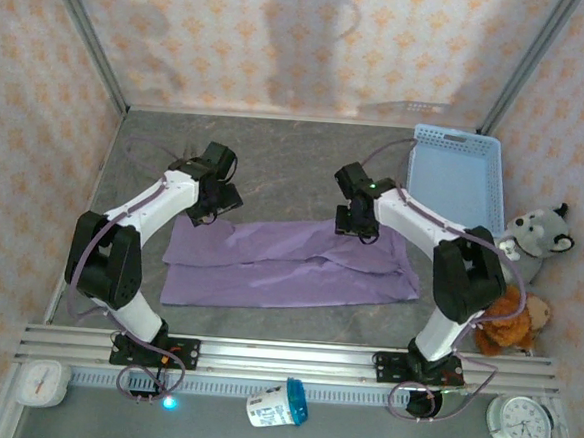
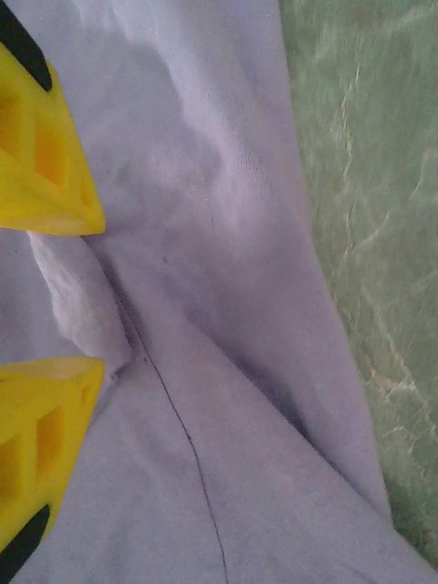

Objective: Fold and stack the mixed laundry pile

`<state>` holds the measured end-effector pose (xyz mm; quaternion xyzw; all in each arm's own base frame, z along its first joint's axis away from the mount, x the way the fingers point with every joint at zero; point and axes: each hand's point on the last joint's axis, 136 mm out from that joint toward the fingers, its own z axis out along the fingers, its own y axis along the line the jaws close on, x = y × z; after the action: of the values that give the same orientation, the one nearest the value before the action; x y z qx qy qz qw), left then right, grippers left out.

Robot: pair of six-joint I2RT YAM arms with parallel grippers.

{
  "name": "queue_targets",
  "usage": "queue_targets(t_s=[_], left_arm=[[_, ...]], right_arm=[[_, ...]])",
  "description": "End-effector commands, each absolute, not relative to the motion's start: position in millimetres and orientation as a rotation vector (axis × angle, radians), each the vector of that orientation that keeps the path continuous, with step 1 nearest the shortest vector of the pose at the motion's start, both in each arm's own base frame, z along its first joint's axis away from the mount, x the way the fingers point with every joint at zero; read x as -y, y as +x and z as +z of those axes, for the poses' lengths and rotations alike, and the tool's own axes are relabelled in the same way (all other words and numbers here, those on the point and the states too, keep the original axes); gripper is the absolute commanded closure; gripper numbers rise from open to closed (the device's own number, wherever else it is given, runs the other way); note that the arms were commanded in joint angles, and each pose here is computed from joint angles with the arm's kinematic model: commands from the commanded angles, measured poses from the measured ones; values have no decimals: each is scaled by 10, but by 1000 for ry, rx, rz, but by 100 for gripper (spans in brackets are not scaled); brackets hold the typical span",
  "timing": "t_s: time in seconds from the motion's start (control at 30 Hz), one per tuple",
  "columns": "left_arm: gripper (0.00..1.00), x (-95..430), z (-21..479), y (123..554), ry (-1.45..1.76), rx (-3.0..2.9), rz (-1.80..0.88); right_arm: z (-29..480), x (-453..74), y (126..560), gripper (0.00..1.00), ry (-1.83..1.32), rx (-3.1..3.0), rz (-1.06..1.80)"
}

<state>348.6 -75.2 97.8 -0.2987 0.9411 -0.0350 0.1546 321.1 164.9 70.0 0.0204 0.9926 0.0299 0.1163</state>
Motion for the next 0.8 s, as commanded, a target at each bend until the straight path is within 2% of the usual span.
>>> queue_targets(t_s=[0.0,0.17,0.27,0.33,0.43,0.53,0.7,0.77], left_arm=[[19,746,944,3451,-850,-2704,-99],[19,712,955,3357,-844,-2712,-83],[19,679,978,3308,-829,-2717,-63],[18,659,1002,3293,-814,-2715,-47],[18,635,1011,3289,-802,-2709,-35],[18,645,979,3299,-801,-2708,-43],[18,669,883,3352,-785,-2723,-40],[18,680,851,3383,-773,-2736,-33]], right_arm=[[490,-1501,3241,61,97,-2903,-47],[261,-1523,3264,61,119,-2935,-68],[249,-1530,3281,81,121,-2947,-79],[322,-1499,3264,89,137,-2939,-91],[506,-1411,3165,97,168,-2924,-110],[639,-1291,3009,95,212,-2924,-137],[671,-1272,2810,76,254,-2936,-68],[658,-1278,2816,71,265,-2933,-64]])
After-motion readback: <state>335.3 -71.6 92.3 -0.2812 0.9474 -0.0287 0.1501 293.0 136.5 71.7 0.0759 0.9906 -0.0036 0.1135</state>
